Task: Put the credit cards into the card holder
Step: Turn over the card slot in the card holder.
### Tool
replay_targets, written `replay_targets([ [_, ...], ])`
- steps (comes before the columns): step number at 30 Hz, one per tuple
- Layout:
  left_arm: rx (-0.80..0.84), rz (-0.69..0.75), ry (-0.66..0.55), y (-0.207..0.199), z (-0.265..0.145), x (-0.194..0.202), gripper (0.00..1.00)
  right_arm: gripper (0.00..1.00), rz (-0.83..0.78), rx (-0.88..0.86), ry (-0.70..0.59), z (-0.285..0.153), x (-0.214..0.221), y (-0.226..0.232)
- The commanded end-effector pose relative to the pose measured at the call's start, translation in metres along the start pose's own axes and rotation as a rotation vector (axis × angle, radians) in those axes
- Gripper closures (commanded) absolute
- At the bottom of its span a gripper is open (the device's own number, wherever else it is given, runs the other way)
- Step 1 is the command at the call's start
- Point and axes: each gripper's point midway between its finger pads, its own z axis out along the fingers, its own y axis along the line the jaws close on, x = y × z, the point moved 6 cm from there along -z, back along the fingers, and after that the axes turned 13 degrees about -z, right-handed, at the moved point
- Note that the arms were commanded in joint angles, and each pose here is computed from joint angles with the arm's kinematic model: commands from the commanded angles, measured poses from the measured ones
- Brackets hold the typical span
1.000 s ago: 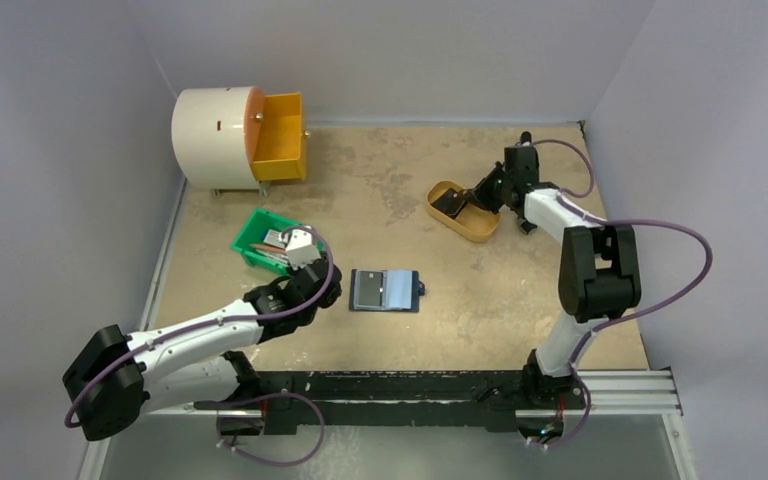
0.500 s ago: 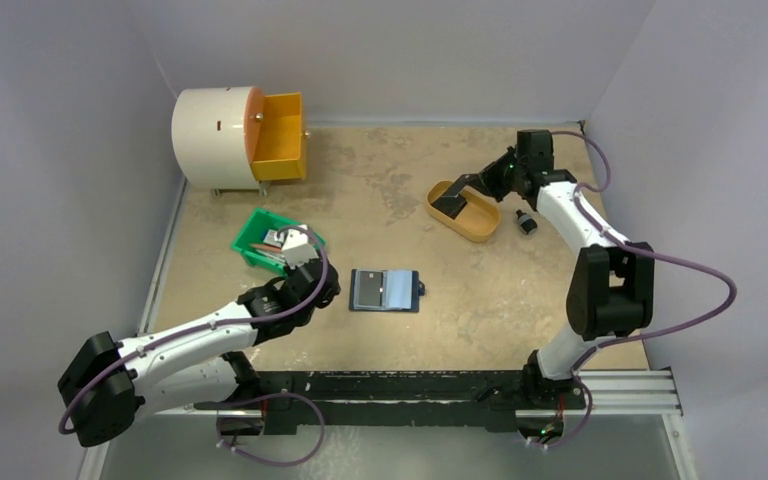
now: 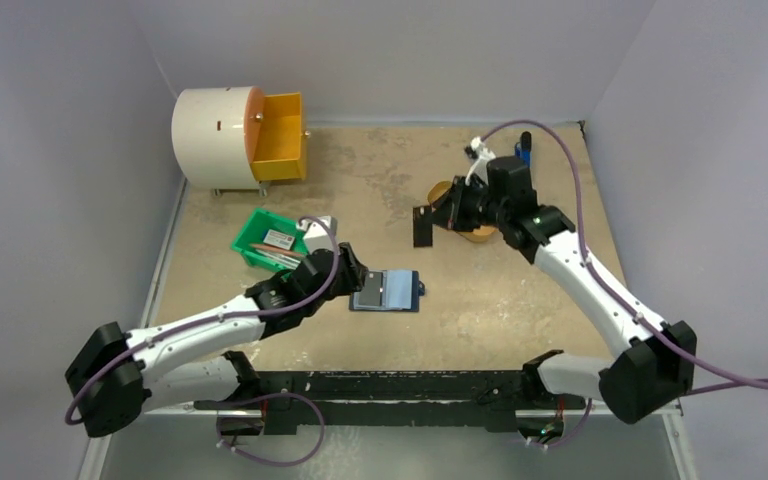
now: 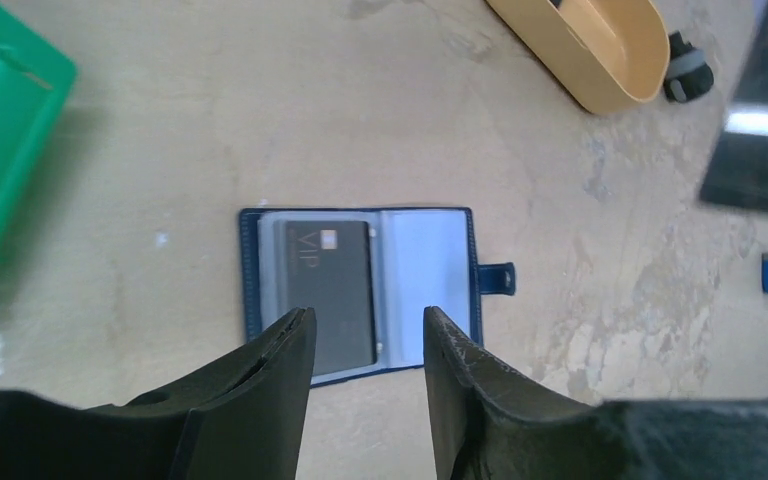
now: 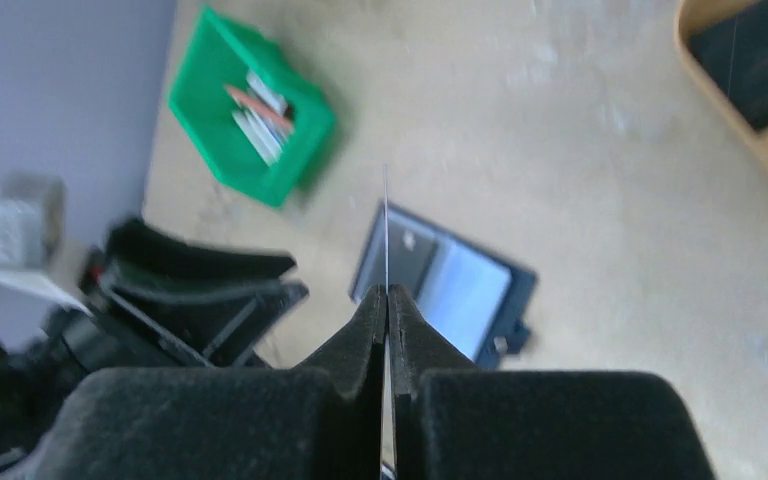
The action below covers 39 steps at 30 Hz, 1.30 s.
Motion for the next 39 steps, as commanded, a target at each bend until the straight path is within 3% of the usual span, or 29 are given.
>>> replay_targets([
  [1,0.118,0.037,0.061,-0.046,0.013,0.006,0.55,1.0,-0.003,0.017,0.164,-0.007,0.07,-0.018],
  [9,0.082,0.2,0.148,-0.075,0.046,0.038,0.52,1.0,0.046,0.052,0.193,-0.016,0.115,-0.031],
  [17,-0.03,0.299,0.229,-0.062,0.08,0.075,0.56,1.0,0.05,0.046,0.193,-0.02,0.123,-0.032],
  [30,-0.113,0.344,0.255,-0.04,0.093,0.091,0.6,1.0,0.078,-0.011,0.19,-0.021,0.123,-0.024],
  [39,-0.165,0.354,0.241,-0.023,0.095,0.095,0.81,1.0,0.075,-0.042,0.209,-0.019,0.126,-0.022],
])
